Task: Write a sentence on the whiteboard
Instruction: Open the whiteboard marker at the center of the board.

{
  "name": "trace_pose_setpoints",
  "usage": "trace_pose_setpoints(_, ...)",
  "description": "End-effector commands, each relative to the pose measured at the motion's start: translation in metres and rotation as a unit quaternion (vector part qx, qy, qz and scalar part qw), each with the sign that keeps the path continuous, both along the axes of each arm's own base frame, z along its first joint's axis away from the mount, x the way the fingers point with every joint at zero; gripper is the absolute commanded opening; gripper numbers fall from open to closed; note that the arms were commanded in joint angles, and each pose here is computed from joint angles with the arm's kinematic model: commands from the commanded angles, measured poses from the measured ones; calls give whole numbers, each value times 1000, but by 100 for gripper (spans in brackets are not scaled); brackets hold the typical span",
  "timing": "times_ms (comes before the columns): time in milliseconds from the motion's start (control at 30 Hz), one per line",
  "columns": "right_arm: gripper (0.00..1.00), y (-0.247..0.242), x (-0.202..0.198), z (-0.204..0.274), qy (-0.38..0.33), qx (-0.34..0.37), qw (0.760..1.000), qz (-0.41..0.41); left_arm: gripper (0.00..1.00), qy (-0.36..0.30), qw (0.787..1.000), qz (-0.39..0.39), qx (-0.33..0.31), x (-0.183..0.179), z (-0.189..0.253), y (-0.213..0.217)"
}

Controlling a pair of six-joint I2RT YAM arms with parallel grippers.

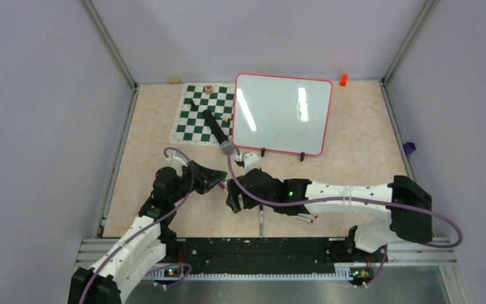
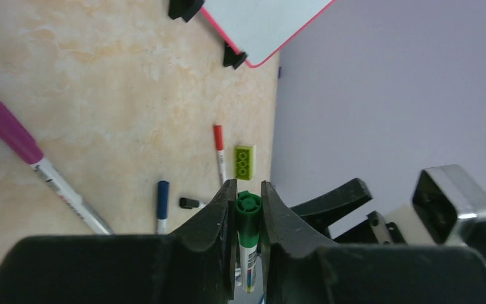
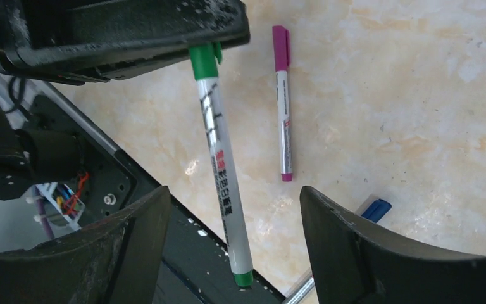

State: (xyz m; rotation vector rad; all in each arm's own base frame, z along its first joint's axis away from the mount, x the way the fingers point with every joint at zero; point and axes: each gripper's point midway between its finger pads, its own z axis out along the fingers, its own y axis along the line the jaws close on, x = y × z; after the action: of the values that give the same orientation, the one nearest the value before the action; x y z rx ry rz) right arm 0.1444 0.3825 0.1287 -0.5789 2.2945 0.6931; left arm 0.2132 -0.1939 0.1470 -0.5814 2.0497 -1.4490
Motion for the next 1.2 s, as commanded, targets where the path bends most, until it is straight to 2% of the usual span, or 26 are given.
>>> trace_pose_setpoints(0, 73, 10, 17, 73, -45, 181, 981, -53, 0, -9, 992, 74, -106, 15, 46, 9)
trace_pose_setpoints(133, 66, 4, 19, 106, -75, 303, 948, -64, 0, 7, 979, 123, -160, 23, 60, 20)
trace_pose_setpoints(233, 61, 3, 23, 126, -93, 344, 931, -72, 0, 11, 974, 135, -180, 25, 68, 22)
trace_pose_setpoints(333, 59, 11, 28, 129, -99, 336, 934, -74, 0, 12, 973, 136, -184, 26, 73, 22)
trace_pose_setpoints(533, 44, 27, 35, 139, -107, 357, 925, -76, 0, 21, 972, 124, -196, 25, 75, 18)
trace_pose_setpoints(700, 39, 35, 41, 138, -106, 352, 926, -87, 0, 26, 969, 125, -210, 23, 76, 19)
trace_pose_setpoints(867, 29, 33, 46, 138, -105, 358, 922, -106, 0, 26, 968, 125, -214, 20, 77, 20)
trace_pose_setpoints(1167, 26, 30, 53, 134, -101, 356, 920, -128, 0, 30, 969, 129, -207, 20, 72, 21)
